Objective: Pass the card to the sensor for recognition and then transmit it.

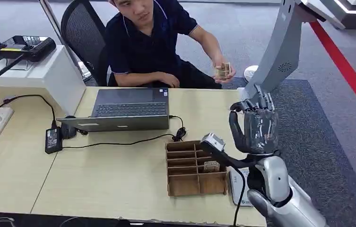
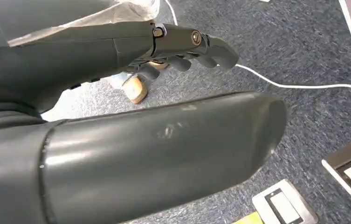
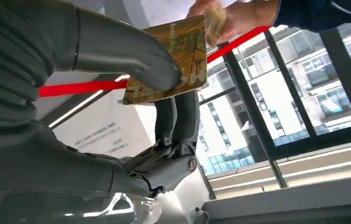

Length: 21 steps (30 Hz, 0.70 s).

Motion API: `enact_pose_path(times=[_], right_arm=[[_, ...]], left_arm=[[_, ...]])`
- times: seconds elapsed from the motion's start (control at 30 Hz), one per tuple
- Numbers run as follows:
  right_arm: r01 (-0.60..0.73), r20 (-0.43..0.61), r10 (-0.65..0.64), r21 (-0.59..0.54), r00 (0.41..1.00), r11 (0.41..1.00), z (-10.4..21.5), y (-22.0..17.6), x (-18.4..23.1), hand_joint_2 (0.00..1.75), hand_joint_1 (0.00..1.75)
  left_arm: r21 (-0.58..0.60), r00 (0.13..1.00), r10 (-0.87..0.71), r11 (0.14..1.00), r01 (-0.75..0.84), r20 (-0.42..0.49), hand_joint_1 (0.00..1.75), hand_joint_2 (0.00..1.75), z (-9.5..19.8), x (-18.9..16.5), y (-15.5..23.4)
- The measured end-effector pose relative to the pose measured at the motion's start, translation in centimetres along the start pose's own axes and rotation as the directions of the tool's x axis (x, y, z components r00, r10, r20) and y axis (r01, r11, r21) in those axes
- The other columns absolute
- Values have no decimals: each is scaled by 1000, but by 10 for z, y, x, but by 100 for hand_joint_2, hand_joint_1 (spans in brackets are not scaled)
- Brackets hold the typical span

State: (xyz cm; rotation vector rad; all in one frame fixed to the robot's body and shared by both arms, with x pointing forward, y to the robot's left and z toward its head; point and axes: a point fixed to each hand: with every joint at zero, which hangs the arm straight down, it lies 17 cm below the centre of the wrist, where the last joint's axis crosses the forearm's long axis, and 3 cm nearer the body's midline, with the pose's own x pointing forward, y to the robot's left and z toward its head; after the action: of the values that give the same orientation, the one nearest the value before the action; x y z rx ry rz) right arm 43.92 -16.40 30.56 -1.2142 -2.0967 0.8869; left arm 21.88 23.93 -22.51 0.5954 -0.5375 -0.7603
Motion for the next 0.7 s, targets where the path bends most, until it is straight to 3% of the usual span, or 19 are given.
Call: enact_pose_path(times=[0.3,0.7], right_arm=[[100,-29,-99,2,995,995,4,25,14,175,175],[132,-57,-130,36,990,991,10,51,21,175,175]], left_arm=[[-1,1000,-7,1000,7,2,0,0,1,2,-1],[-2,1000,-7,1000,7,0,0,0,1,2,-2]])
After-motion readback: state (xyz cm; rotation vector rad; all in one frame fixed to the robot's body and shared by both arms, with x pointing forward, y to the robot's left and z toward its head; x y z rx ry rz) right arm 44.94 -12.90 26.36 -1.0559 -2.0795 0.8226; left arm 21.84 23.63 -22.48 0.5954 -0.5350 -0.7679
